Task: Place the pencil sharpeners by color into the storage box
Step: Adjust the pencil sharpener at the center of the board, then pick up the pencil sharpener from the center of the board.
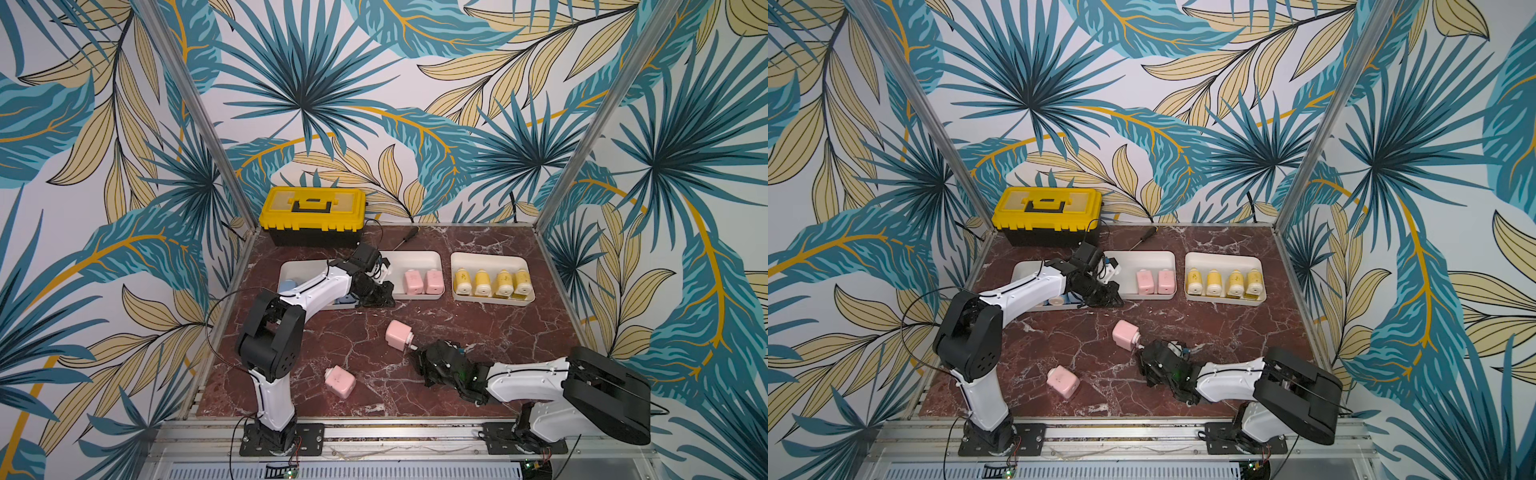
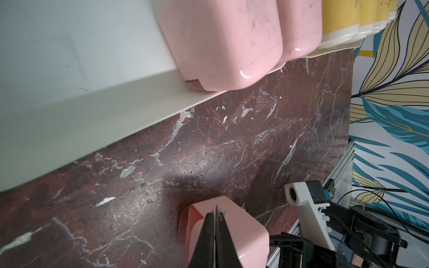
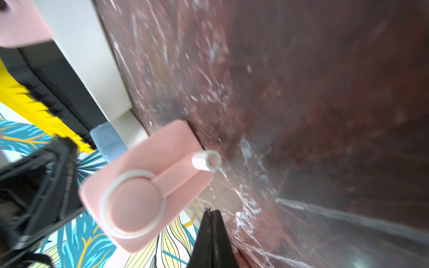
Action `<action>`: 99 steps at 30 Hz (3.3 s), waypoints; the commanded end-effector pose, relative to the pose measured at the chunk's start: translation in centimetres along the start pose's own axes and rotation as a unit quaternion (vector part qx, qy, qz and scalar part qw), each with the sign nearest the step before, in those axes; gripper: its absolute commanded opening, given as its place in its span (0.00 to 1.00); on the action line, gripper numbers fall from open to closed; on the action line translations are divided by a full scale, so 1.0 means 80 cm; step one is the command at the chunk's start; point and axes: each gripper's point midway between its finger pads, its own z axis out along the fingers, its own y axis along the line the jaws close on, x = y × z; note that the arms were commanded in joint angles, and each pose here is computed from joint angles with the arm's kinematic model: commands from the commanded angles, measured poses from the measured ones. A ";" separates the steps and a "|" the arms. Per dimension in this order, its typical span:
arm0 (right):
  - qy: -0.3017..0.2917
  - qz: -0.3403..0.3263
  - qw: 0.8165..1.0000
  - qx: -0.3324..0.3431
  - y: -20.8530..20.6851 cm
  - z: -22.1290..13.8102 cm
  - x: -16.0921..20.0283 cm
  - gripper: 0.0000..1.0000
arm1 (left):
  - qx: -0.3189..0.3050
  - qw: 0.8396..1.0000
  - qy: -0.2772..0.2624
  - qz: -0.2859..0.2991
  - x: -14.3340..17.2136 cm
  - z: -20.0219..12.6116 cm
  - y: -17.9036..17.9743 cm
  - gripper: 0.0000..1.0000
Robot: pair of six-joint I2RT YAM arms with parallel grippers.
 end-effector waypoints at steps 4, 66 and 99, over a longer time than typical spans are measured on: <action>-0.013 -0.014 1.000 0.014 0.000 0.006 -0.015 0.00 | 0.007 1.000 0.003 0.009 0.004 0.008 -0.001 0.07; -0.103 -0.229 0.959 0.128 0.104 -0.123 -0.131 0.00 | -0.089 0.990 -0.046 0.103 0.066 -0.118 -0.023 0.87; -0.073 -0.316 0.933 0.154 0.096 -0.210 -0.144 0.05 | -0.211 0.928 0.141 0.272 0.104 0.030 -0.031 0.85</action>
